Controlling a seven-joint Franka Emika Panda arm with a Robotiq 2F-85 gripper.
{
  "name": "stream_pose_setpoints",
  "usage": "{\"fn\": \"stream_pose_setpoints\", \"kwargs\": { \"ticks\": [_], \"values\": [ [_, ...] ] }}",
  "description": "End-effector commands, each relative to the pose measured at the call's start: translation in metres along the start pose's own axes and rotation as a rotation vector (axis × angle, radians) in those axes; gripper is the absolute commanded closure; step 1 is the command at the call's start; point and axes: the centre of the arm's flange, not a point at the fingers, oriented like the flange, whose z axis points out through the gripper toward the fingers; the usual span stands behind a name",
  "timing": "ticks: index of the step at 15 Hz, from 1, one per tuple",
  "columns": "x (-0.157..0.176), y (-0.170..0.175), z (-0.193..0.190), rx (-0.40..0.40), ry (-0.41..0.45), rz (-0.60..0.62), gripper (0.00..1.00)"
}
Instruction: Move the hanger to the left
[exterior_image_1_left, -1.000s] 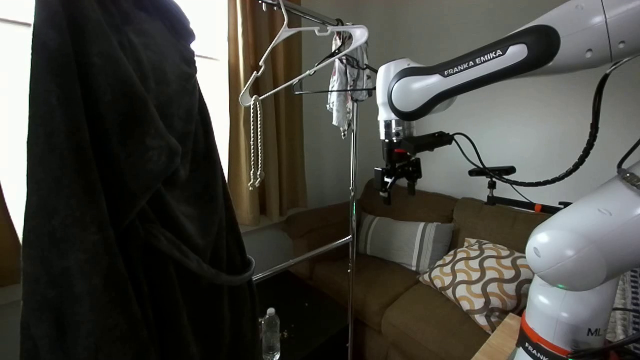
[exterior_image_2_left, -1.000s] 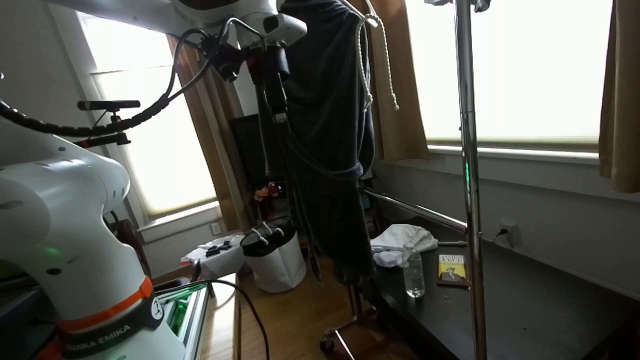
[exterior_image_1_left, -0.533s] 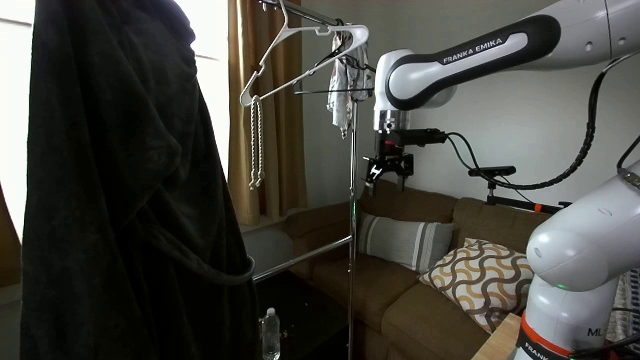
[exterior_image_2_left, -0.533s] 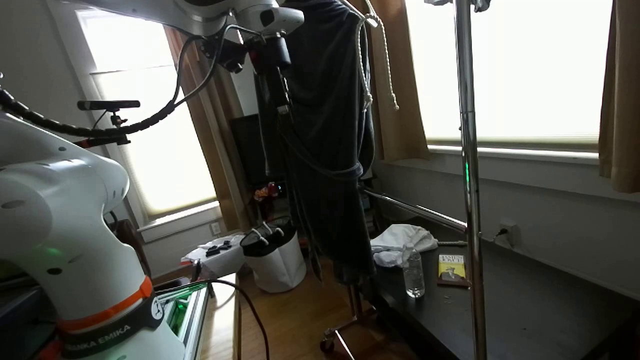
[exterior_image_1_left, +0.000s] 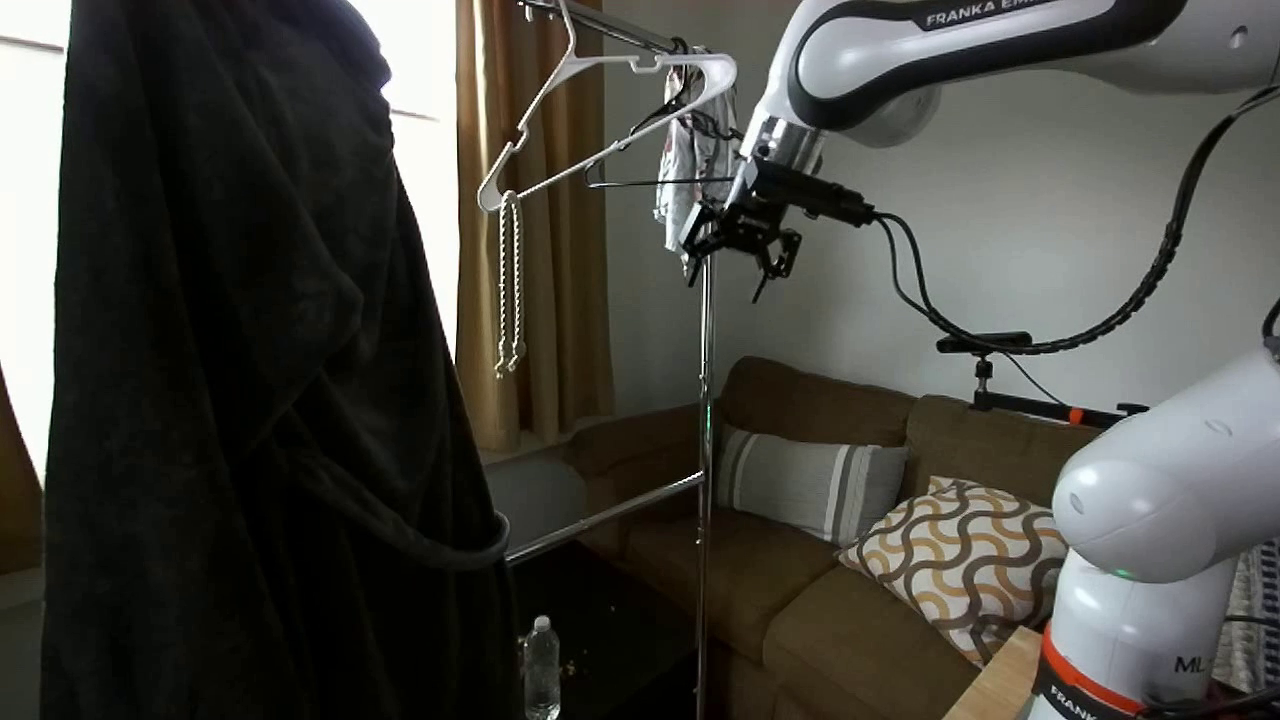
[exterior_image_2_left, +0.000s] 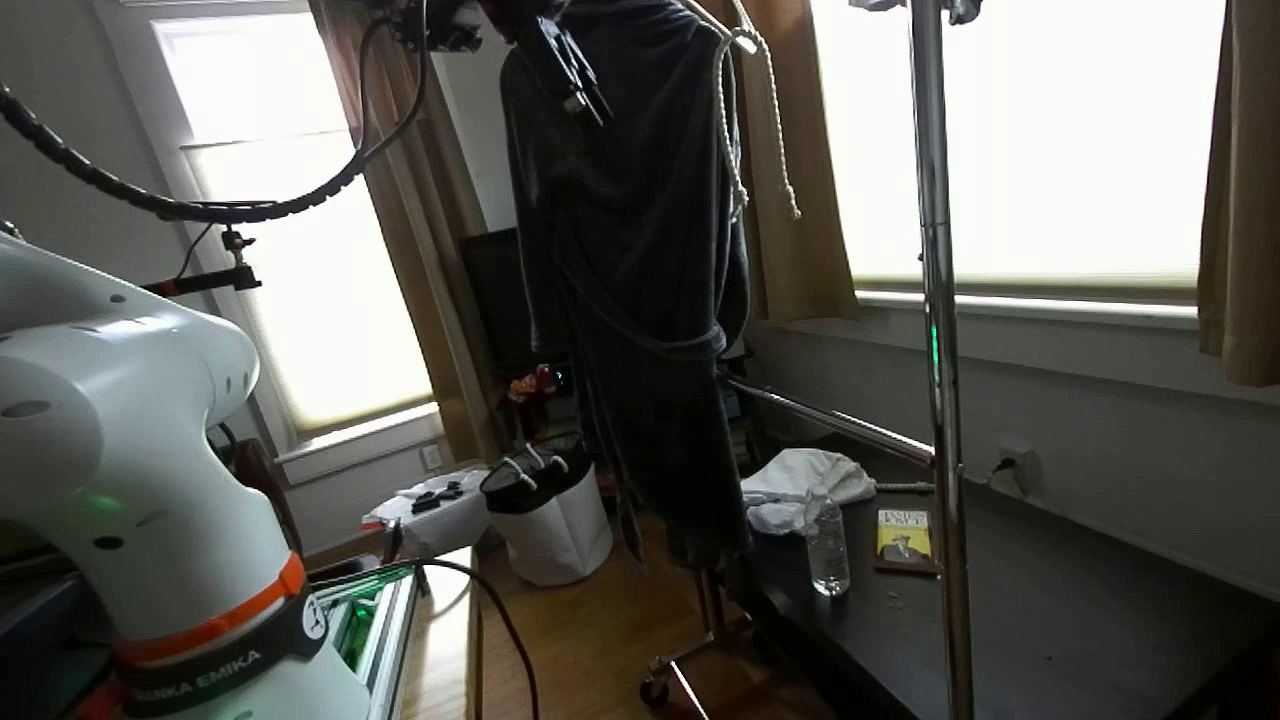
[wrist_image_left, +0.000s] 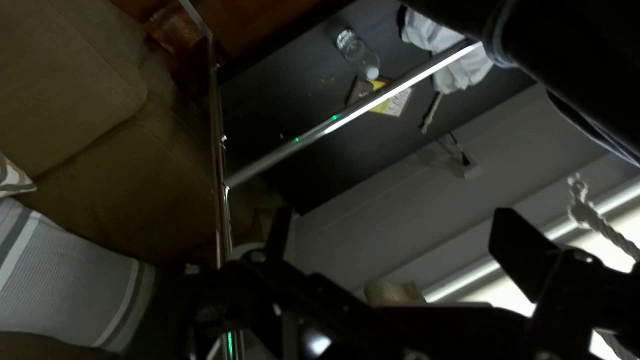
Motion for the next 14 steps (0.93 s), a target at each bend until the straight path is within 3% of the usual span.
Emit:
{"fn": "stream_pose_setpoints", "kwargs": {
  "ticks": [1, 4, 7, 8, 9, 11, 13, 14],
  "values": [
    [-0.001, 0.021, -0.039, 0.108, 0.136, -0.005, 0.00],
    [0.013, 0.027, -0.068, 0.155, 0.201, -0.070, 0.00],
    [0.029, 0.031, -0.081, 0.099, 0.235, -0.130, 0.00],
    [0.038, 0.033, -0.081, 0.028, 0.237, -0.024, 0.00],
    [0.026, 0.031, -0.079, 0.104, 0.234, -0.086, 0.00],
    [0.035, 0.038, -0.080, 0.066, 0.250, -0.049, 0.00],
    [0.041, 0.034, -0.078, 0.188, 0.222, -0.132, 0.00],
    [0.043, 0.036, -0.090, 0.198, 0.203, -0.175, 0.00]
  ]
}}
